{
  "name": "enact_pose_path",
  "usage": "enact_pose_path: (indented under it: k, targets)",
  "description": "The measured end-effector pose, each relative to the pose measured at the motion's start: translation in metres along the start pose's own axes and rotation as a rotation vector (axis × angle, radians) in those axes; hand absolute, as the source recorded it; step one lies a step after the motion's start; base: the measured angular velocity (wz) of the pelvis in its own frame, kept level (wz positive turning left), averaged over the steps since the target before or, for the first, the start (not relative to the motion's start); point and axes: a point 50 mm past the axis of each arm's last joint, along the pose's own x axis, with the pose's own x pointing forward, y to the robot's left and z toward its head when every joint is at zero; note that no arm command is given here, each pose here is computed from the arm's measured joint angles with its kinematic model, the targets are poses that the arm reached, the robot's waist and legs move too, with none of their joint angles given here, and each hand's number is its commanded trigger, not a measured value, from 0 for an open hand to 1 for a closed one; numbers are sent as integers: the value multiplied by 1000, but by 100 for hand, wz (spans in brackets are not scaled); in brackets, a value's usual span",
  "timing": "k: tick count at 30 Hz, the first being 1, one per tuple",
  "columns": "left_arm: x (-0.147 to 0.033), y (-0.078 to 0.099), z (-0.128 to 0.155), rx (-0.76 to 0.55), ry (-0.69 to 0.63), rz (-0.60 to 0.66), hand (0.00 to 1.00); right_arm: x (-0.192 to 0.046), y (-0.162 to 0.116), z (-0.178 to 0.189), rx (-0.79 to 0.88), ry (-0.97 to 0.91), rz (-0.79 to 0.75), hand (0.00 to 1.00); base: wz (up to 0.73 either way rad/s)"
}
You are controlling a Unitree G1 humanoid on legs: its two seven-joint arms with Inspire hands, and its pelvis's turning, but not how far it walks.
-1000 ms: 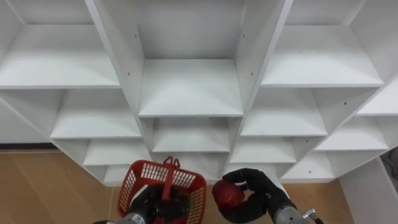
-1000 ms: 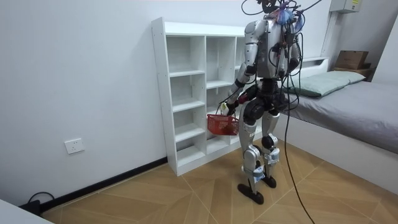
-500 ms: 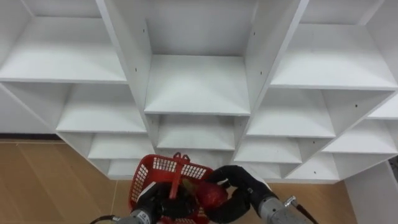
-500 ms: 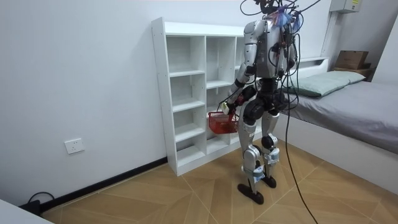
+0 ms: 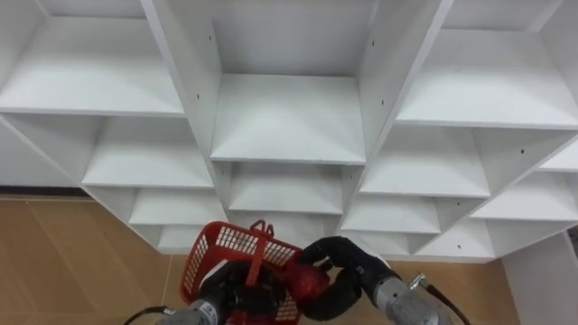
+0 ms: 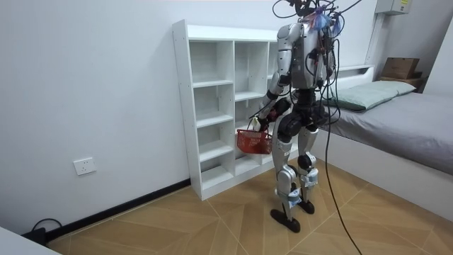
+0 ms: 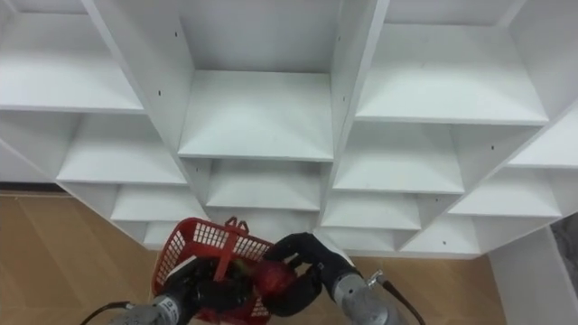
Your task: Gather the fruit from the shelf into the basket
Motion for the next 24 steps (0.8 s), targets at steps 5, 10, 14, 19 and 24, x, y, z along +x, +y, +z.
enact_pose_path:
  k: [5,10,14,19,24]
  targets:
    - [0,-2,-4,12,20,-15,100,4,1,-1,3,18,18,100,7]
    - [1,-2,-4,20,29,-25,100,6,1,-2,5,27,18,100,2]
    - [1,-2,-5,23,34,-26,100,7,2,-4,15,38,20,100,2]
    - [2,-3,-4,28,32,-31,100,8,1,-3,13,36,16,100,2]
    - [3,-4,-1,31,26,-34,100,8,0,-2,11,34,5,100,0]
